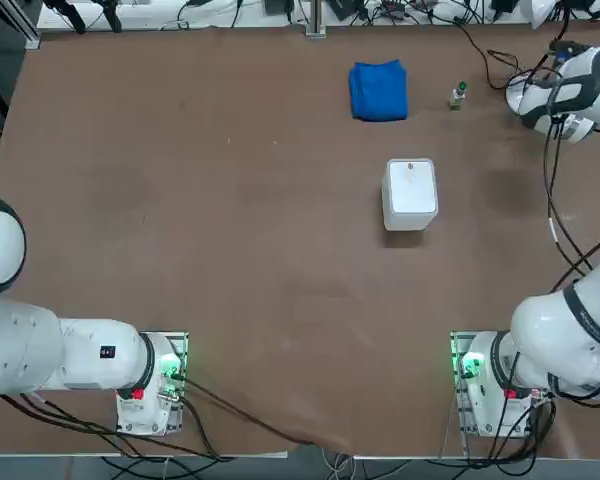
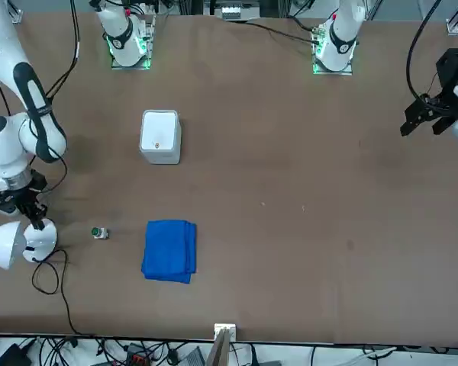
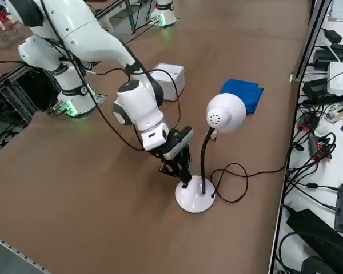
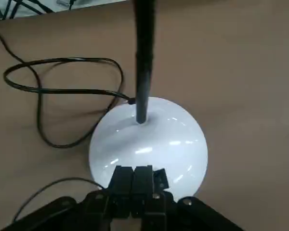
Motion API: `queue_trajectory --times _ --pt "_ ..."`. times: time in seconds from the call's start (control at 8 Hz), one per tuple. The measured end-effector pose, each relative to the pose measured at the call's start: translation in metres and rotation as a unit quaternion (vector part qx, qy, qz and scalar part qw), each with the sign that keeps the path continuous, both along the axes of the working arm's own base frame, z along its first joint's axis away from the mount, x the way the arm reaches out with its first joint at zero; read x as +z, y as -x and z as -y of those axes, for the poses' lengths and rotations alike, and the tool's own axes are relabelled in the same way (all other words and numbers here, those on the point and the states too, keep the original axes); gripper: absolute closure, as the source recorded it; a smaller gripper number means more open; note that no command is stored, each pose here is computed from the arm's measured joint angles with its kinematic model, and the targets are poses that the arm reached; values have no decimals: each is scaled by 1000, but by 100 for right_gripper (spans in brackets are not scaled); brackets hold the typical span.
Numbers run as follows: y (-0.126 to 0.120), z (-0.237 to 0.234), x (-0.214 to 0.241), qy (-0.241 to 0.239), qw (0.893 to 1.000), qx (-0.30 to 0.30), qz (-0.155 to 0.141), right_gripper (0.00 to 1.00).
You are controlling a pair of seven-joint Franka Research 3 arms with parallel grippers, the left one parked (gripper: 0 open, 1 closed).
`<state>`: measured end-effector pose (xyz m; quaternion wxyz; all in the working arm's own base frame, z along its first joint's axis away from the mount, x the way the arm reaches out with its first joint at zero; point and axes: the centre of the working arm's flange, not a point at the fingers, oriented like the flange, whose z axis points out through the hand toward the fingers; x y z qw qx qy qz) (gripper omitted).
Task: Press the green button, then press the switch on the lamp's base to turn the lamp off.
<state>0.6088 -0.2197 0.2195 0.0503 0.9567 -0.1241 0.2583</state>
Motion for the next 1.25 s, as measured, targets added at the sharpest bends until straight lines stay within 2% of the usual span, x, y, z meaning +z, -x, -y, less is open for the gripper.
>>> queue_trajectory --times 0.25,0.38,0.5,0.75,0.88,1.0,1.25 --pt "-6 -5 41 -13 999 5 -42 99" --pt "-2 -7 66 -24 996 7 -81 99" --pt "8 -10 89 -38 990 15 -137 99" --pt "42 -22 124 -73 962 36 -262 99" --pt "58 -31 139 -89 945 44 -310 96" --pt "69 -45 159 -96 934 53 -339 95" --pt "80 -82 207 -94 925 75 -361 63"
